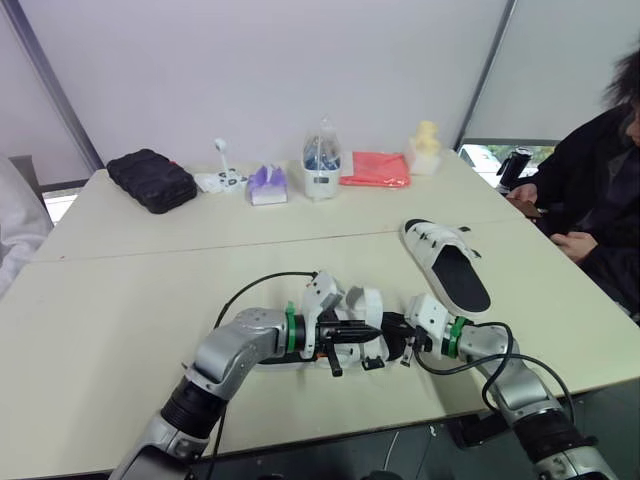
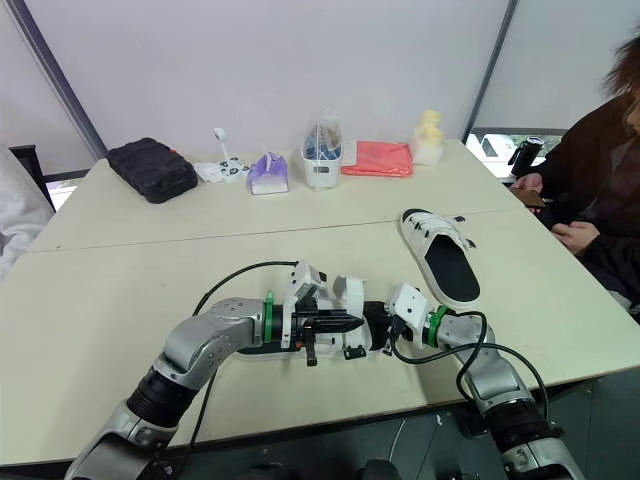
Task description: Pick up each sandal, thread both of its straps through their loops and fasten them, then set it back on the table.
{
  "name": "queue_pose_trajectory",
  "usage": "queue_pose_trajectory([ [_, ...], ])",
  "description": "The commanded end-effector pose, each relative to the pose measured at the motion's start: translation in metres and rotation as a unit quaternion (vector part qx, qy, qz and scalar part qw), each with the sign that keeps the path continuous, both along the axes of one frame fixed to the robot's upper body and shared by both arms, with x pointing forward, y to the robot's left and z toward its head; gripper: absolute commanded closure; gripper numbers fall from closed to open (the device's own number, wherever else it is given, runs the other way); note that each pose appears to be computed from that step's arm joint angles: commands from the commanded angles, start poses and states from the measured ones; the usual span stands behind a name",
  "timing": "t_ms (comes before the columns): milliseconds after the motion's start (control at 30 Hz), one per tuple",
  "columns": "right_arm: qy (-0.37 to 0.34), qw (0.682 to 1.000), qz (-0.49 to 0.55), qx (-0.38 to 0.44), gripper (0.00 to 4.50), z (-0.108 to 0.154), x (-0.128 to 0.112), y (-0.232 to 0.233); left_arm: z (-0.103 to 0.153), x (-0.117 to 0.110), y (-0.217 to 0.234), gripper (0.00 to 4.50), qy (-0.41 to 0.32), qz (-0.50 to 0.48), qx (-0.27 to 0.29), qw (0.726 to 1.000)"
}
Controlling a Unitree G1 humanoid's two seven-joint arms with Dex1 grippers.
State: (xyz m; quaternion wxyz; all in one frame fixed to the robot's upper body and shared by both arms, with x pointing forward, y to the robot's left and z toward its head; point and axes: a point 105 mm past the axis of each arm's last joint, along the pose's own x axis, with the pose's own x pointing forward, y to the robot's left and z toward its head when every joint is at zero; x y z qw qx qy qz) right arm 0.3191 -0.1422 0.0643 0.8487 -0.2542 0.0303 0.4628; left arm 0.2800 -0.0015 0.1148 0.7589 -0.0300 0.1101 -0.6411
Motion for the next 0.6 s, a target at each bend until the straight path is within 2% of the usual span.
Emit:
queue_pose_trajectory([
  [33,0.088,0.995,-0.021,-0.033,4.50,-0.044,-0.011,-0.007,-0.002,-0.004,0.000,4.47,-0.029,-0.012,-0.002,1.000],
  [167,0.089,0.995,-0.021,-0.033,4.50,-0.044,-0.012,-0.008,0.001,-0.005,-0.002,4.47,-0.052,-0.012,-0.015,0.998],
  [400,0.102,0.994,-0.021,-0.038,4.50,-0.045,-0.021,-0.015,-0.009,-0.016,-0.006,4.47,-0.074,-0.019,-0.020,0.997],
  [600,0.112,0.993,-0.024,-0.039,4.50,-0.045,-0.023,-0.020,0.001,-0.027,-0.010,4.47,-0.172,-0.043,-0.014,0.984],
])
